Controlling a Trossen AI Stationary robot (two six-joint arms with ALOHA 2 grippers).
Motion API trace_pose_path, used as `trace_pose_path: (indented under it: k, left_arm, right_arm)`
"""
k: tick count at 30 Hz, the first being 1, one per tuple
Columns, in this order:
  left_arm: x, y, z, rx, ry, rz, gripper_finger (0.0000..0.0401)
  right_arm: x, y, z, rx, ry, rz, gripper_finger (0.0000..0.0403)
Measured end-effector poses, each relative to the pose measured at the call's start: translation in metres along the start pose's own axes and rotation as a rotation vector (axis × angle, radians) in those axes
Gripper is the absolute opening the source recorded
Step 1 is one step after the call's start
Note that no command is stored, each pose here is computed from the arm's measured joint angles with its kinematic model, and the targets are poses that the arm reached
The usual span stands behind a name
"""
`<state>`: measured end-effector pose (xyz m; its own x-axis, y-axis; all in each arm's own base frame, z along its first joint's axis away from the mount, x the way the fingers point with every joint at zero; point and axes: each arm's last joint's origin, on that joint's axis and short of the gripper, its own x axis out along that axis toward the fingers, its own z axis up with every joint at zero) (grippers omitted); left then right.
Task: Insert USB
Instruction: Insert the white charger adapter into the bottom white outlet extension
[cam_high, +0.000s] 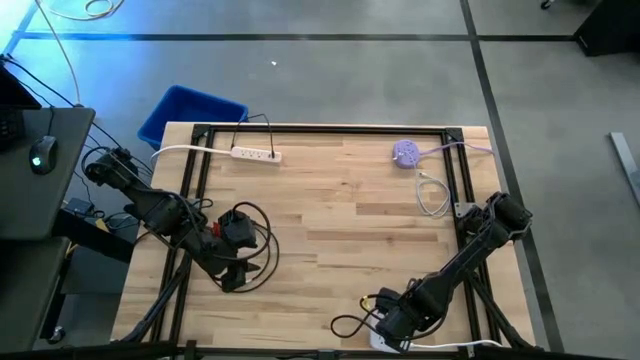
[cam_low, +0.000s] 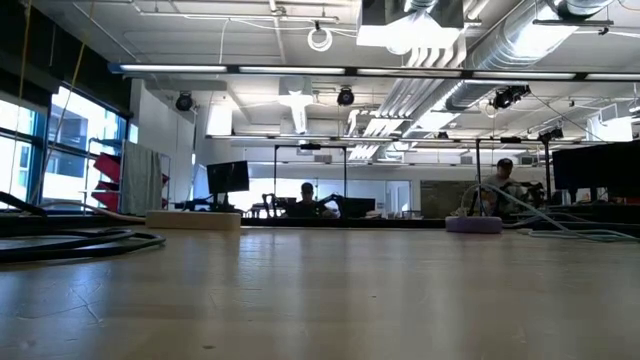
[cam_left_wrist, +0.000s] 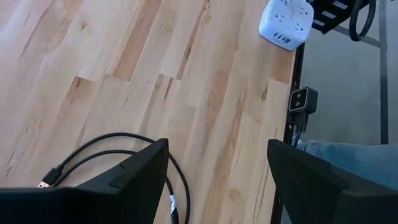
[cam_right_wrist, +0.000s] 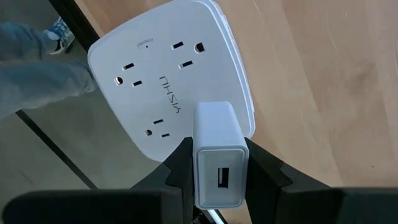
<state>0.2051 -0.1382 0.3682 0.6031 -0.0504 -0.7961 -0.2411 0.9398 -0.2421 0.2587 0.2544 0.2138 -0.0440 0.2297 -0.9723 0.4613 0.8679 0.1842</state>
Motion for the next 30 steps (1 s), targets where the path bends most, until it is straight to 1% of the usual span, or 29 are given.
trace_pose_path:
  k: [8,12,16,19,21,25,28,30]
  left_arm:
    - [0.0,0.0,0.0,0.0,-0.004,0.003,0.025]
    - [0.0,0.0,0.0,0.001,-0.005,0.004,0.025]
    - [0.0,0.0,0.0,0.001,-0.005,0.005,0.025]
    - [0.0,0.0,0.0,0.002,-0.005,0.005,0.025]
    - [0.0,0.0,0.0,0.002,-0.005,0.004,0.025]
    - [0.0,0.0,0.0,0.002,-0.005,0.004,0.025]
    - [0.0,0.0,0.0,0.003,-0.004,0.003,0.025]
    - [0.0,0.0,0.0,0.004,-0.004,0.003,0.0249]
  right_arm:
    - [0.0,0.0,0.0,-0.019,-0.005,-0.002,0.0076]
    - [-0.009,0.003,0.001,-0.037,-0.023,-0.026,0.0076]
    - [-0.029,0.012,0.007,-0.063,-0.04,0.042,0.0076]
    - [-0.037,0.015,0.016,-0.068,-0.056,0.069,0.0076]
    - [-0.036,0.018,0.023,-0.078,-0.057,0.066,0.0076]
    - [-0.02,0.021,0.037,-0.09,-0.018,-0.001,0.0076]
    - [-0.013,0.022,0.039,-0.075,0.011,-0.049,0.0076]
    - [-0.011,0.022,0.039,-0.058,0.018,-0.052,0.0076]
